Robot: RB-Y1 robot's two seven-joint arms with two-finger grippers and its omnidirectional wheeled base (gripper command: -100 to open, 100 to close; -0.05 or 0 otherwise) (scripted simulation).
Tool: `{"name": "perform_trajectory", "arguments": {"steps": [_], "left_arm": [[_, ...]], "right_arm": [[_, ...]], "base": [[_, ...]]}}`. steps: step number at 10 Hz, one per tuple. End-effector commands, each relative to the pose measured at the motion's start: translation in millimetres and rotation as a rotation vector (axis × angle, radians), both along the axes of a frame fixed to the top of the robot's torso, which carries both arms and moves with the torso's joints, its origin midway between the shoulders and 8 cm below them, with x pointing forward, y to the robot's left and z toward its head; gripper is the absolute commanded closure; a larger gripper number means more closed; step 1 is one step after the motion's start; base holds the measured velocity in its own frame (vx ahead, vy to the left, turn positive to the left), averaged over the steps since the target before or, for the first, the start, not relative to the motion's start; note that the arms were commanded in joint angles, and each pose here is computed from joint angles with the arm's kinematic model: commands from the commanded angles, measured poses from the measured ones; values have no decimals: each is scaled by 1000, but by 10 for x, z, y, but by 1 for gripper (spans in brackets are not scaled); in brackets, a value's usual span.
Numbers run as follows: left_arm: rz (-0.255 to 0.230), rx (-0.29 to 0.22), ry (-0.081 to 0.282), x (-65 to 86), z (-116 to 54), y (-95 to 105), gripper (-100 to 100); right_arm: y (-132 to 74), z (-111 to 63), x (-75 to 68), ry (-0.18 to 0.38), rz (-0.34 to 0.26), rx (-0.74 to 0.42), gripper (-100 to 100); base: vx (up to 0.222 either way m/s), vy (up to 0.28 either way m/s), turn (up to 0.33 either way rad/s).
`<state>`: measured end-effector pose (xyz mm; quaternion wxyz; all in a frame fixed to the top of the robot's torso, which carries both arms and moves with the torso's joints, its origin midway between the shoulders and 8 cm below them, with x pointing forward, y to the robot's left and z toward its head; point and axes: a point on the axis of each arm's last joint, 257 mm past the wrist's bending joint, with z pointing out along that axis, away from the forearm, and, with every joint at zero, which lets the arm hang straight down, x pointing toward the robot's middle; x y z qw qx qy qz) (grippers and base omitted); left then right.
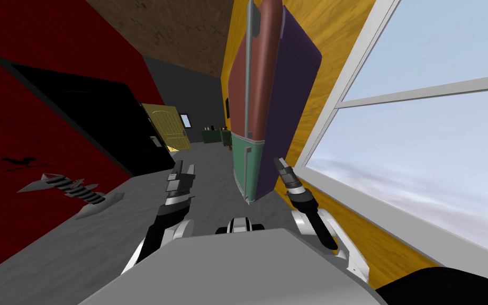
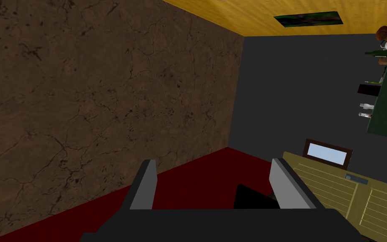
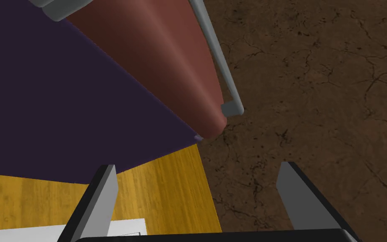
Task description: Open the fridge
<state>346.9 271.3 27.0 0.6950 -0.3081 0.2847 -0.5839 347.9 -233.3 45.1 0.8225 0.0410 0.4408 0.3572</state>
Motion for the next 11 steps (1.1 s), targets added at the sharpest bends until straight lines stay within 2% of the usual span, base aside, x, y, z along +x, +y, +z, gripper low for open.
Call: {"name": "perform_trajectory", "arguments": {"steps": [1,2,4,5,10,11], "left_arm": [[0,0,0,0,0,0,0],[0,0,0,0,0,0,0],[0,0,0,0,0,0,0],[0,0,0,0,0,0,0],[0,0,0,0,0,0,0],[0,0,0,0,0,0,0]], "right_arm": [[40,-41,11,-20,-66,-159,-100],[46,-46,12,-20,-69,-166,-100],[77,-95,22,-44,-130,-328,-100],[88,-108,26,-48,-141,-352,-100],[138,-247,71,-113,-262,-686,-100],[144,-259,74,-119,-273,-709,-100]], "base": [[59,45,-60],[58,31,-35],[82,37,-94],[65,51,-30],[73,53,-56],[67,55,-21]]}}
